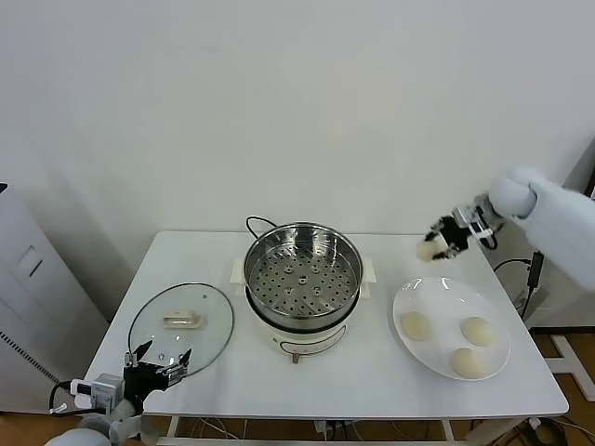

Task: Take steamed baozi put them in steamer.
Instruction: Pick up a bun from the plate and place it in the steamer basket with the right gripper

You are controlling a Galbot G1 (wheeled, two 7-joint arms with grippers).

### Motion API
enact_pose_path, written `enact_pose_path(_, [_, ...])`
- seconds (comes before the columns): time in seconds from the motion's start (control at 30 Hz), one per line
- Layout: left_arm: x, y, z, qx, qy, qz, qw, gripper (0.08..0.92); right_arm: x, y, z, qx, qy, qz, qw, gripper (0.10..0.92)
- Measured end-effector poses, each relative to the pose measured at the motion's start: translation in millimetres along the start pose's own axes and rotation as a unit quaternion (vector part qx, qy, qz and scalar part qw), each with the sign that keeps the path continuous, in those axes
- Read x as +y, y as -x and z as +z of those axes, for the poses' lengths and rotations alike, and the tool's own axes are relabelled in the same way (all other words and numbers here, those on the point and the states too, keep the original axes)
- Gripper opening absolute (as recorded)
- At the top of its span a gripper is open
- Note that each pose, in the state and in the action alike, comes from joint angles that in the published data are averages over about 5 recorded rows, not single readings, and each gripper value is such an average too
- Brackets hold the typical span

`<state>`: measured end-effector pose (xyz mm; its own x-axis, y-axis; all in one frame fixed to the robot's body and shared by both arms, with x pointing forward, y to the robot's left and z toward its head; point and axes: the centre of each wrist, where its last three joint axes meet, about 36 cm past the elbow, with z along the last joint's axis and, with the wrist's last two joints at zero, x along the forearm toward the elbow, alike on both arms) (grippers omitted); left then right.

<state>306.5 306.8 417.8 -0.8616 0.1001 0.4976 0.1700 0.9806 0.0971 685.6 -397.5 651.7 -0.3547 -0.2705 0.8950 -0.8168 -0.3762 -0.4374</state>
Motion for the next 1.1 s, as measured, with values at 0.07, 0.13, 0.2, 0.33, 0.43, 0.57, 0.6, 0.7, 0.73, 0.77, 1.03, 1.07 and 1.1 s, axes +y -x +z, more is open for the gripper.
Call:
enact_pose_path(0.07, [0,-1,0,0.001,0.002,0.001,1.000,0.823,-17,-6,-14,-0.012,-0.033,0.005,0.999,0.449])
enact_pose_path(0.13, [0,-1,0,0.002,0.003,0.001,1.000,0.823,-34,-10,-27,-0.025,-0.068,0.007,0.997,0.450])
enact_pose_path(0.2, [1,-1,0,0.002,0.005,0.001,1.000,0.823,-50,-11,-41,-0.039,-0.107,0.007,0.993,0.450])
enact_pose_path(0.33, [1,-1,0,0.003,0.009,0.001,1.000,0.823,-84,-9,-69,-0.065,-0.189,0.004,0.980,0.450])
enact_pose_path(0.43, [2,-1,0,0.004,0.012,0.001,1.000,0.823,-109,-4,-93,-0.076,-0.244,0.003,0.967,0.450])
enact_pose_path(0.57, [3,-2,0,0.005,0.014,0.000,1.000,0.823,-136,8,-128,-0.084,-0.307,-0.002,0.948,0.450])
enact_pose_path(0.6, [4,-2,0,0.005,0.014,0.000,1.000,0.823,-141,12,-136,-0.085,-0.320,-0.004,0.944,0.450])
enact_pose_path(0.7, [4,-2,1,0.006,0.014,-0.001,1.000,0.823,-153,23,-160,-0.088,-0.356,-0.012,0.930,0.450])
enact_pose_path(0.73, [4,-2,1,0.006,0.014,-0.002,1.000,0.823,-156,27,-167,-0.088,-0.366,-0.015,0.926,0.450])
enact_pose_path(0.77, [4,-2,1,0.006,0.014,-0.002,1.000,0.823,-158,31,-173,-0.087,-0.376,-0.018,0.922,0.450])
enact_pose_path(1.03, [5,-1,1,0.007,0.017,-0.004,1.000,0.823,-161,66,-211,-0.081,-0.434,-0.043,0.896,0.450])
enact_pose_path(1.07, [5,-1,1,0.008,0.018,-0.004,1.000,0.823,-160,70,-214,-0.079,-0.438,-0.045,0.894,0.450])
enact_pose_path(1.1, [6,0,1,0.008,0.018,-0.005,1.000,0.823,-159,74,-217,-0.078,-0.442,-0.047,0.893,0.450])
